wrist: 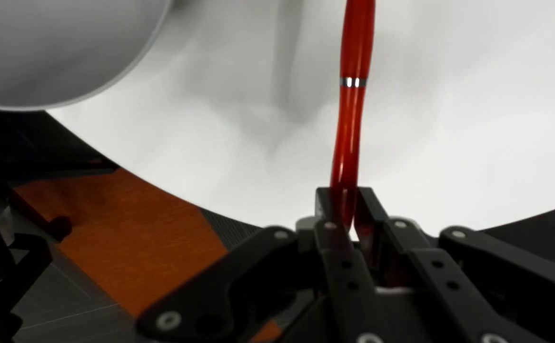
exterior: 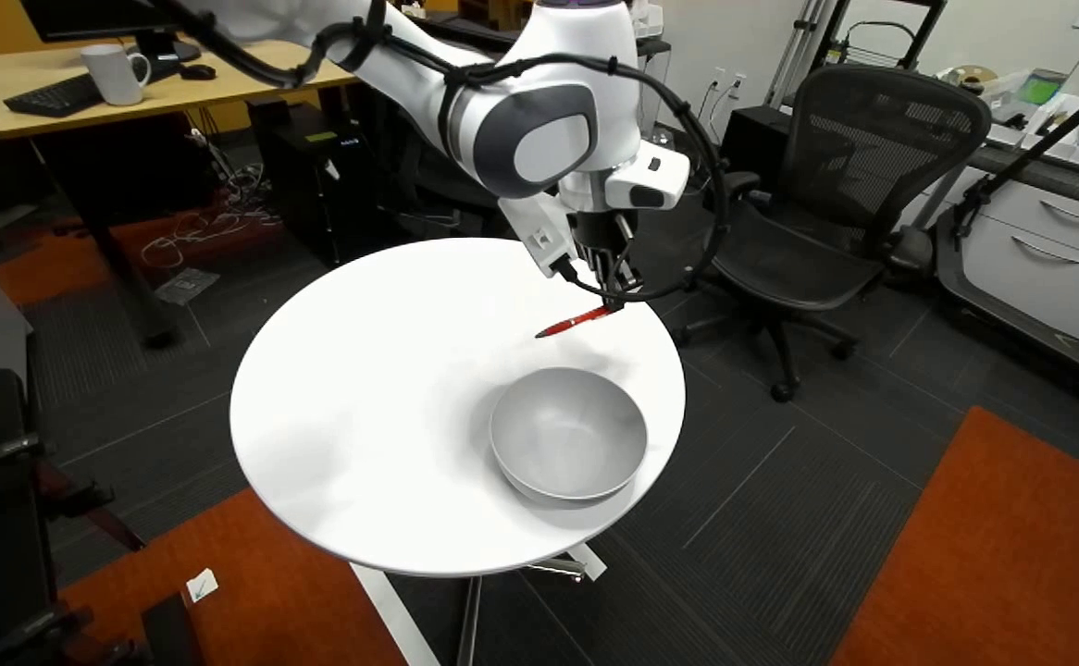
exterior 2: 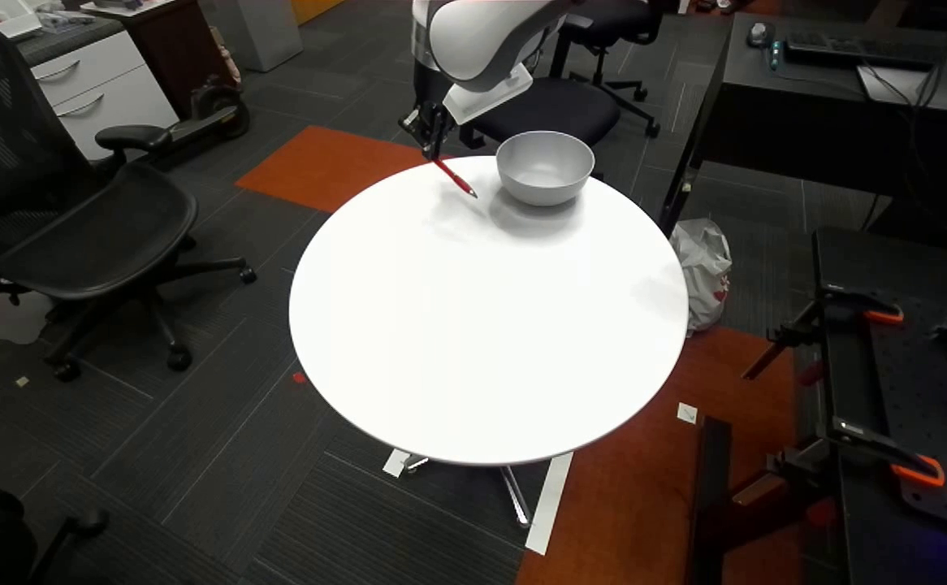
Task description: Remove the red pen from the bowl and put it on the table
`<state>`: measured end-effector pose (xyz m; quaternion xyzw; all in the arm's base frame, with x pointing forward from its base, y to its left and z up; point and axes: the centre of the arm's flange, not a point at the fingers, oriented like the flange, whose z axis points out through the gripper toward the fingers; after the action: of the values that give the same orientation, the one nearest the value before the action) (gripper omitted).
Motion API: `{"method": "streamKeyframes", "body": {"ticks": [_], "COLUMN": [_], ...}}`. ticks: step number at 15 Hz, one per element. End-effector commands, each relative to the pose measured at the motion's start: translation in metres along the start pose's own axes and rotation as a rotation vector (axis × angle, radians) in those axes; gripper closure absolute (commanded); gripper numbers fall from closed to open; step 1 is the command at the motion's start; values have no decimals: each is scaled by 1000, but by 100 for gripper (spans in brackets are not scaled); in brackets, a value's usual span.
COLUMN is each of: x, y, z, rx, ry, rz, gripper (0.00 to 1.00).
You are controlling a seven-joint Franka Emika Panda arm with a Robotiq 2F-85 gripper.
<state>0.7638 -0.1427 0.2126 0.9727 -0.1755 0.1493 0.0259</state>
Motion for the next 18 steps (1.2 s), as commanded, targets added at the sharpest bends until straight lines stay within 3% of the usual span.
{"method": "streamKeyframes", "body": {"ticks": [1,9,18], "x": [16,6,-16], "y": [0,-1,-4], "z": [12,-17,-69], "rx": [23,4,-1], "ry": [-48,-26,-25], "rz": [-17,-39,-40], "gripper": [58,1,0]}}
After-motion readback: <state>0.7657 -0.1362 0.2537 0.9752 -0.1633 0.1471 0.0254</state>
